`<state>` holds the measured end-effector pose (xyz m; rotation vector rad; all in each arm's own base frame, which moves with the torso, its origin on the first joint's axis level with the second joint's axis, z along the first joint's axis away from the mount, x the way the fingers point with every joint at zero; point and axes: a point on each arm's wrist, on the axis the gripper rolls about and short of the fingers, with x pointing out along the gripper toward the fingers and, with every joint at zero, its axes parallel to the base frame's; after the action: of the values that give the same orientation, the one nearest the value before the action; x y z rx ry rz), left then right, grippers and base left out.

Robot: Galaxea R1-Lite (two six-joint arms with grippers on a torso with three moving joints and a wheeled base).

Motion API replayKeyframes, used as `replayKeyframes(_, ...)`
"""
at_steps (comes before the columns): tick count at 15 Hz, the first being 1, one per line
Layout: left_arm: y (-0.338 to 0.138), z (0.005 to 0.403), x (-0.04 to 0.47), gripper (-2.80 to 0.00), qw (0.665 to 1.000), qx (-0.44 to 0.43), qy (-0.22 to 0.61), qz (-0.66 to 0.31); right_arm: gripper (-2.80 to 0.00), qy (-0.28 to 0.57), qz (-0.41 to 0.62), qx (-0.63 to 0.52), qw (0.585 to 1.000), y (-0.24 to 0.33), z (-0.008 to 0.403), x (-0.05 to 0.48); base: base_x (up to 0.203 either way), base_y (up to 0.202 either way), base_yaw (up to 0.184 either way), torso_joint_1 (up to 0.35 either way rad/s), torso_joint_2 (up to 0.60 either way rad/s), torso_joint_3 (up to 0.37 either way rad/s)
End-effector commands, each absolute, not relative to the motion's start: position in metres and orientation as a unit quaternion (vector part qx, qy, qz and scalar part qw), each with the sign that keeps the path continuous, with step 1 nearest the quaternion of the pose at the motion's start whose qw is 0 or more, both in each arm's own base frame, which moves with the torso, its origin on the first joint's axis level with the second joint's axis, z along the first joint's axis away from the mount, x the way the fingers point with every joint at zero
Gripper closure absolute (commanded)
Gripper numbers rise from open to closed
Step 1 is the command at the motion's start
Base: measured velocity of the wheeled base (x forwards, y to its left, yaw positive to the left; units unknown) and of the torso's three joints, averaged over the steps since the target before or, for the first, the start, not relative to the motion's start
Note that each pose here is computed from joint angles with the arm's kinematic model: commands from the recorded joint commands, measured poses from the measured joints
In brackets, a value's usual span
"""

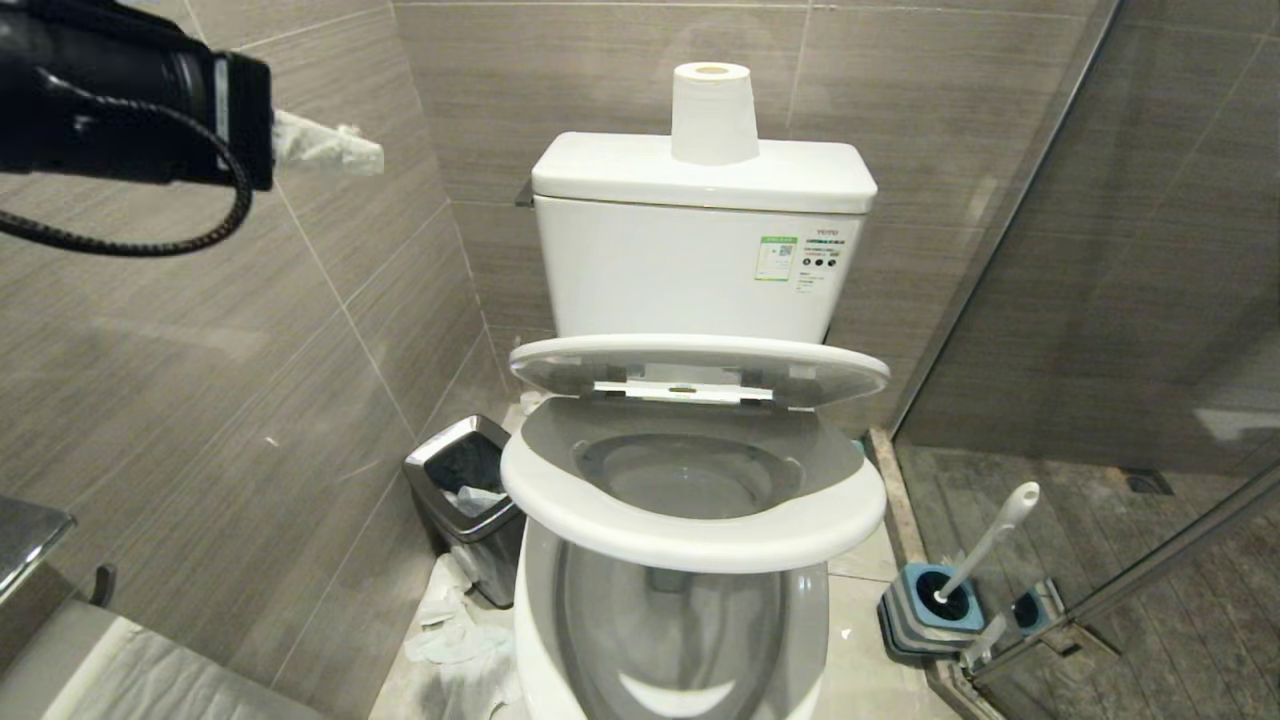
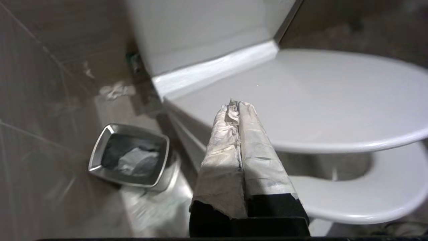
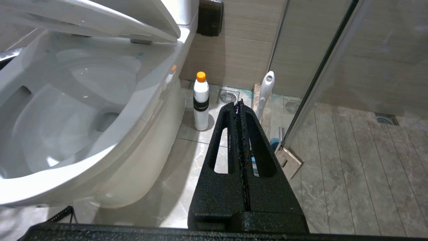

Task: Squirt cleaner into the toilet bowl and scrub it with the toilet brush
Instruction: Close the toilet lid

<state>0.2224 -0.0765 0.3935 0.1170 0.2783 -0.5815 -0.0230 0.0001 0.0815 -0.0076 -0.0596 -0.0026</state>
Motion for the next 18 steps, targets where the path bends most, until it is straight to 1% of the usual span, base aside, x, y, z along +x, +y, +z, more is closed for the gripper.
replayKeyframes(1,-0.096,0.382,0.235,0.00,0.937,0.091,0.155,-0.301,0.00,-0.017,-0.001,-0.004,1.000,0.000,0.074,-0.021,0.000,0.000,0.000,0.000,0.00,0.000)
replayKeyframes(3,-0.116,0.377,0.240,0.00,0.927,0.112,0.155,-0.322,0.00,-0.017,-0.002,-0.004,1.000,0.000,0.074,-0.021,0.000,0.000,0.000,0.000,0.00,0.000)
replayKeyframes(7,-0.133,0.362,0.249,0.00,0.914,0.119,0.182,-0.342,0.00,-0.017,-0.002,-0.004,1.000,0.000,0.074,-0.021,0.000,0.000,0.000,0.000,0.00,0.000)
replayKeyframes(11,-0.152,0.331,0.274,0.00,0.895,0.129,0.242,-0.351,0.00,-0.017,-0.001,-0.005,1.000,0.000,0.074,-0.021,0.000,0.000,0.000,0.000,0.00,0.000)
replayKeyframes(14,-0.174,0.301,0.280,0.00,0.870,0.139,0.289,-0.375,0.00,-0.017,-0.001,-0.004,1.000,0.000,0.074,-0.021,0.000,0.000,0.000,0.000,0.00,0.000)
replayKeyframes(18,-0.188,0.254,0.269,0.00,0.828,0.158,0.370,-0.391,0.00,-0.017,-0.001,-0.004,1.000,0.000,0.074,-0.021,0.000,0.000,0.000,0.000,0.00,0.000)
